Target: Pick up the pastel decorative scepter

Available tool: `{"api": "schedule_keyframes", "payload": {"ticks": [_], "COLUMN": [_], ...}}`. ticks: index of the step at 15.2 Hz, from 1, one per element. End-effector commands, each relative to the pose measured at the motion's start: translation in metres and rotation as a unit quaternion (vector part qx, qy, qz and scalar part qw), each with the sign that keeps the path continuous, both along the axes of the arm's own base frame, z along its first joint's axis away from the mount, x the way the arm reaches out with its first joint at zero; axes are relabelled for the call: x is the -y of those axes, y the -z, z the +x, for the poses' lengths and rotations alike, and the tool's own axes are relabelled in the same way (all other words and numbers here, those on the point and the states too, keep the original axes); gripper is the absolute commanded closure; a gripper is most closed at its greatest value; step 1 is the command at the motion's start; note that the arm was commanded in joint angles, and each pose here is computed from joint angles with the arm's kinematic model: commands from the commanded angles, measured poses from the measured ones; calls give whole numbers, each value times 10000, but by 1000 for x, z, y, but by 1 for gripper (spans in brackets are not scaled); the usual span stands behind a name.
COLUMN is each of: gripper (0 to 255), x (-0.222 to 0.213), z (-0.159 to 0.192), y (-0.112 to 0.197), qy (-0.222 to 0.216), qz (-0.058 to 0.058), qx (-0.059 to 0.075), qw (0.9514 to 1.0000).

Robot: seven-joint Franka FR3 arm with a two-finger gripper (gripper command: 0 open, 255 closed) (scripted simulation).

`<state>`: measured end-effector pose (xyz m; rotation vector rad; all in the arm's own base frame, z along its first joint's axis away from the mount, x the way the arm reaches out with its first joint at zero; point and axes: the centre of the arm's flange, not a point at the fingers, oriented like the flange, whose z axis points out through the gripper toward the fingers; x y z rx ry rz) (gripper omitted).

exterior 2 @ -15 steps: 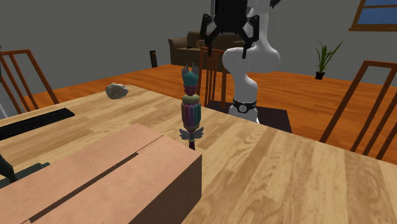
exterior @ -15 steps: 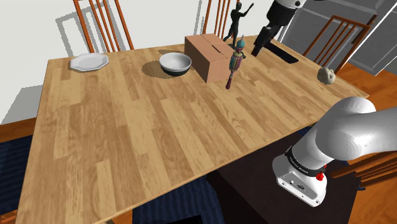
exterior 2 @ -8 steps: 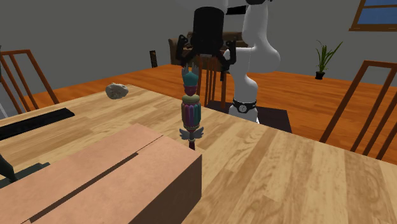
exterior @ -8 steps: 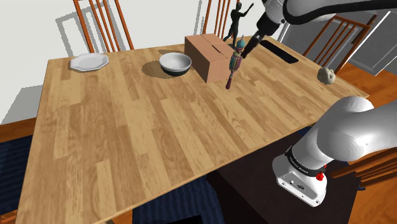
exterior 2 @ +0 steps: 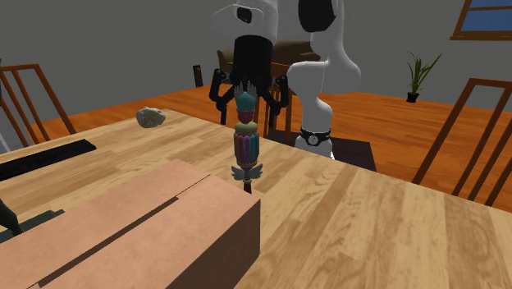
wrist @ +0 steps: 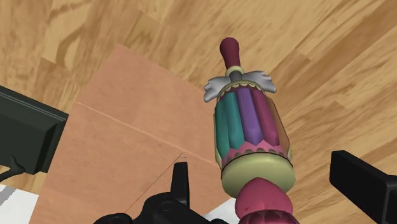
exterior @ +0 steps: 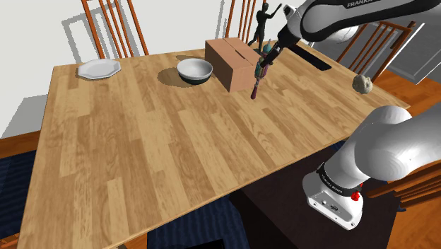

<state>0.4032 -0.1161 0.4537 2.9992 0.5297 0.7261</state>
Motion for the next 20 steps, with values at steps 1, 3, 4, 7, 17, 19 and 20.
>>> {"api": "schedule_keyframes", "payload": {"ticks": [1, 3, 4, 7, 17, 19, 20], "gripper": [0, 0, 0, 255, 255, 255, 255], "x": [1, 1, 1, 1, 1, 1, 1], "z": [0, 0, 0, 0, 0, 0, 0], "y": [11, 25, 25, 25, 14, 4, -2], "qy": [-3, -3, -3, -3, -3, -3, -3], "qz": [-2, -2, -2, -3, -2, -2, -2], "qx": [9, 9, 9, 9, 9, 9, 9], "qw": [10000, 10000, 10000, 10000, 10000, 10000, 10000]}}
